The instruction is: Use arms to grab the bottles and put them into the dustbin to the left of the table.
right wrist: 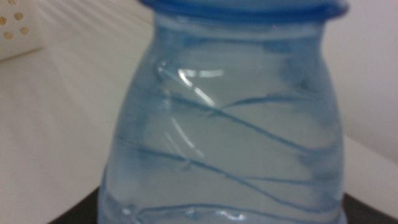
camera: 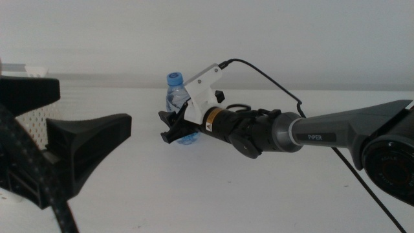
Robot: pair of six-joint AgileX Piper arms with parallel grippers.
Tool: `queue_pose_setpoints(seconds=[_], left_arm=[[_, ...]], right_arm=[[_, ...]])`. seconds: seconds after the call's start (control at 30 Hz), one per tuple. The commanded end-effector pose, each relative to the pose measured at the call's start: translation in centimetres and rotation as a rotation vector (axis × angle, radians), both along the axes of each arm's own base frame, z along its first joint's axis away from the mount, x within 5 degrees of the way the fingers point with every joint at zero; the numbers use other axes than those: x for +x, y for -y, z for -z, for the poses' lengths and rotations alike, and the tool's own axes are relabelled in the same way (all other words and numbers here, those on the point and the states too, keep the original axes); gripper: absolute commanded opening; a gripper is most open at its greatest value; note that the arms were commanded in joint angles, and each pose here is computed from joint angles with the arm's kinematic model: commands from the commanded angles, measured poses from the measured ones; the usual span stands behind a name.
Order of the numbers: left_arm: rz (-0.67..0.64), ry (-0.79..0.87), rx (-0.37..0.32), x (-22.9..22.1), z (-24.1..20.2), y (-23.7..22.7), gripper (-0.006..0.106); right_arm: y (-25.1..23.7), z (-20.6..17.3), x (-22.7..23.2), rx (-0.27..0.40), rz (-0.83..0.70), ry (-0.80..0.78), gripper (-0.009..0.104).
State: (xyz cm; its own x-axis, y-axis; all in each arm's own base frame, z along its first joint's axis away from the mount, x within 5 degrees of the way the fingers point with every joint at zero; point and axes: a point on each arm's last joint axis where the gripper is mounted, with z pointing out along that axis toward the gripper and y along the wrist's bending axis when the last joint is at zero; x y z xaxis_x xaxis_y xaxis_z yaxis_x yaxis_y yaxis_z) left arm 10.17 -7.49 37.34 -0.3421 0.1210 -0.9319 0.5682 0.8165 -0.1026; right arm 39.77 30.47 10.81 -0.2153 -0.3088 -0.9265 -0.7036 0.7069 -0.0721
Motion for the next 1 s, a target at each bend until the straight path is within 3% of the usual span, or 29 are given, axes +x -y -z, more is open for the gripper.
queue_pose_setpoints(seconds=[0.0, 0.17, 0.33, 0.7, 0.97], left_arm=[[-0.003, 0.024, -0.02, -0.1, -0.5, -0.1, 0.094], [-0.003, 0.024, -0.02, -0.1, -0.5, -0.1, 0.094], [-0.003, 0.024, -0.02, -0.1, -0.5, -0.1, 0.094], [-0.003, 0.026, -0.021, -0.1, -0.5, -0.1, 0.094], [-0.003, 0.026, -0.021, -0.1, -0.5, -0.1, 0.094]], right_arm=[[-0.1, -0.9, 0.3, 0.029, 0.003, 0.026, 0.011], [0.1, -0.6, 0.3, 0.037, 0.032, -0.038, 0.056], [0.6, -1.6, 0.1, 0.032, 0.099, -0.152, 0.082], [1.8, -8.0, -2.7, -0.148, 0.193, -0.273, 0.085], [5.2, -13.0, -8.0, -0.1, 0.239, -0.403, 0.085]])
